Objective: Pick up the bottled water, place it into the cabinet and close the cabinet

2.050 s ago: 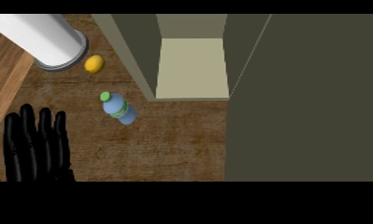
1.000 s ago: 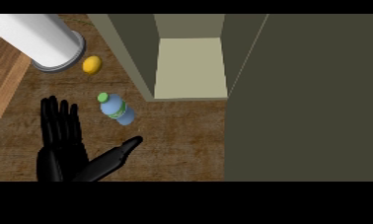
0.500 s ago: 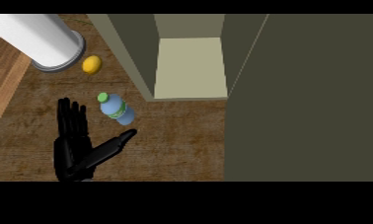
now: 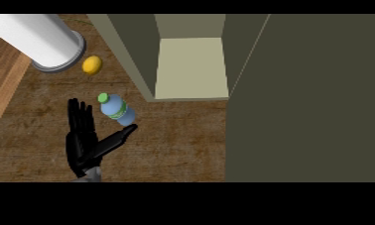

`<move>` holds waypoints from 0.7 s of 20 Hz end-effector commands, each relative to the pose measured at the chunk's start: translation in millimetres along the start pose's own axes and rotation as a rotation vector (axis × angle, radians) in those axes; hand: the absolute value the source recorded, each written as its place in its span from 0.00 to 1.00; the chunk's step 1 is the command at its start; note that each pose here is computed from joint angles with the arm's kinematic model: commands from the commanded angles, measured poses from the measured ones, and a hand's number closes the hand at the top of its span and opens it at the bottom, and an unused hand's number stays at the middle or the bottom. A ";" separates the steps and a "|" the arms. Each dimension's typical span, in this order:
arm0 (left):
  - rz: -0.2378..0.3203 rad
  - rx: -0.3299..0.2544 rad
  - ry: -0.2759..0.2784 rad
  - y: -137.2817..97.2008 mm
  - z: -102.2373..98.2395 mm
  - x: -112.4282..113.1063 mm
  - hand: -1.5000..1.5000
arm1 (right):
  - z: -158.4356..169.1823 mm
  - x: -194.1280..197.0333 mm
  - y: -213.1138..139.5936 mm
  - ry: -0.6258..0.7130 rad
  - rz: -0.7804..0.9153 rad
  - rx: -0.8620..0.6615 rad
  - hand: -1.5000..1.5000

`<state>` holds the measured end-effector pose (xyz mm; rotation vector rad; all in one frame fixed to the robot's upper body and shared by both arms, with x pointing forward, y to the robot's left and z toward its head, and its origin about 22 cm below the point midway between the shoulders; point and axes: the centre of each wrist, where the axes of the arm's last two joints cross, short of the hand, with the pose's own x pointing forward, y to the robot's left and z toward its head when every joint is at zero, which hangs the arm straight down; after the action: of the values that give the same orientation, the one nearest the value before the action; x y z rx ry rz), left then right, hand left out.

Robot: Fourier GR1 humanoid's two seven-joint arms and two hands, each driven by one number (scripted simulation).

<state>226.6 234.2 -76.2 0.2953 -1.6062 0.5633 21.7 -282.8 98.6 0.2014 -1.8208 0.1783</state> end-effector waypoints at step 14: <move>0.077 0.041 -0.012 29.7 -26.9 -56.2 0.00 | 7.5 33.9 2.2 -0.066 0.026 0.017 0.00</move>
<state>243.9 247.5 -123.9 0.3142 -1.6040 0.6091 2.7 -291.1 99.1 0.1899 -1.8193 0.1803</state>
